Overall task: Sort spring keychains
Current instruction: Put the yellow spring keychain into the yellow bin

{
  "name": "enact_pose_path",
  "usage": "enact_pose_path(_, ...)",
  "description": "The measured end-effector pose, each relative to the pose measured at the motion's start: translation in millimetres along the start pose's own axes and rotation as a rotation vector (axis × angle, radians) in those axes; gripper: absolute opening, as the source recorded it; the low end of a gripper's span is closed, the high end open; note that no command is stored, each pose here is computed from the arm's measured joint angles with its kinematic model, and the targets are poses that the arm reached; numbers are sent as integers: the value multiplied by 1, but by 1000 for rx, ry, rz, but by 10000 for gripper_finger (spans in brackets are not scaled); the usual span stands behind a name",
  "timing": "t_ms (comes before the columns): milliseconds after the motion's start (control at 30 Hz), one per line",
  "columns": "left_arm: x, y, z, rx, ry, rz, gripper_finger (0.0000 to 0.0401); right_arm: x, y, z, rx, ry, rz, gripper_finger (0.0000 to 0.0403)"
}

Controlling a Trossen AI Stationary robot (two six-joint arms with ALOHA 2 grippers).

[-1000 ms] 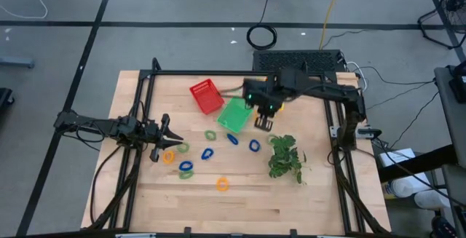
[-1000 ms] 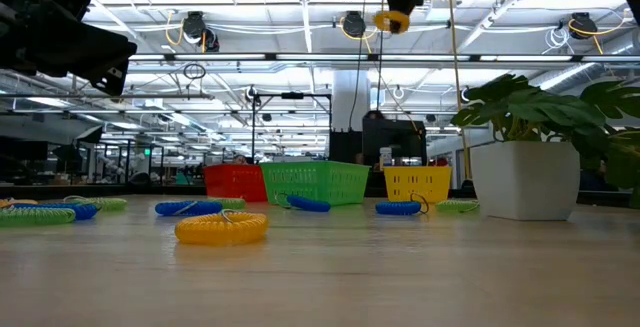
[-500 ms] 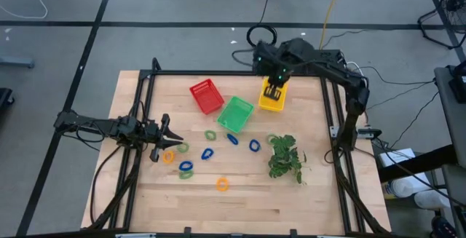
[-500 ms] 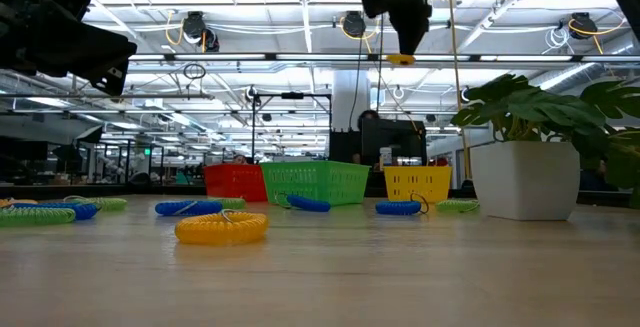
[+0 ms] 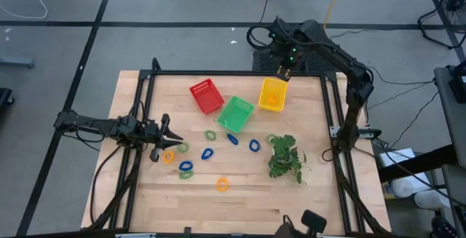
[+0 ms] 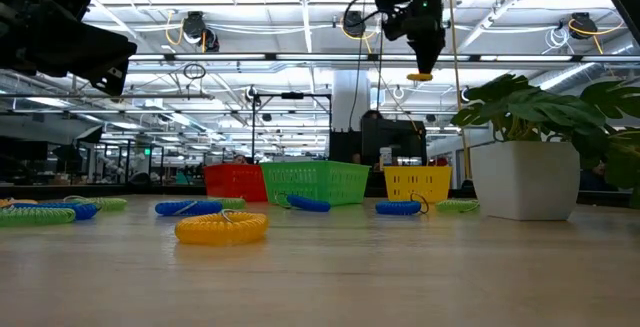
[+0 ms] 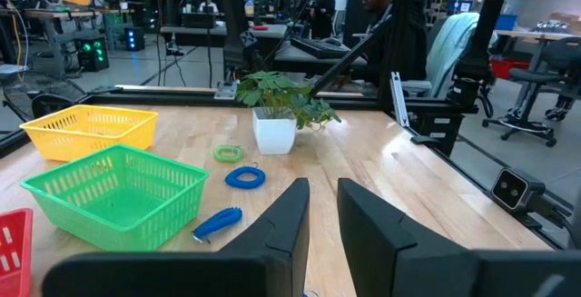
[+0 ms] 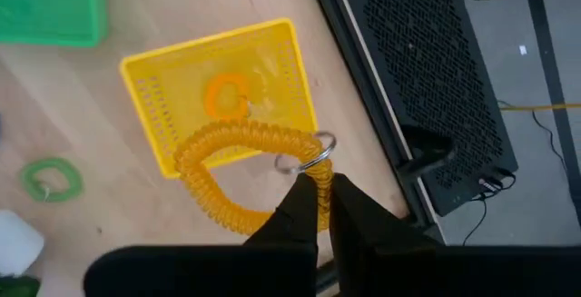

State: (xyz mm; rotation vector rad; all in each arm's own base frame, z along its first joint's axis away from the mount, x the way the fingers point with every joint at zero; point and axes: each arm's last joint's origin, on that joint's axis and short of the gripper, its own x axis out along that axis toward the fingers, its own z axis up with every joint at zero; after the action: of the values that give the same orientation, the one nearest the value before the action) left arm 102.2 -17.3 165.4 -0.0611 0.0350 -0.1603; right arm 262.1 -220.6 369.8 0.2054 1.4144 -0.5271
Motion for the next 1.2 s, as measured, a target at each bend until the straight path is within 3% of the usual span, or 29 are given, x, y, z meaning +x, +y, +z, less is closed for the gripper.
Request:
enact_pose_path(367,0,0,0,0,0,0,67,68,7,4,-9,95,21,0)
enact_pose_path(733,0,0,0,0,0,0,67,139,47,-6,-92,126,36,0)
enact_pose_path(933,0,0,0,0,0,0,67,165,66,-10,-141,85,26,0)
enact_pose_path(1200,0,0,0,0,0,0,67,183,66,-18,-146,79,-22,0)
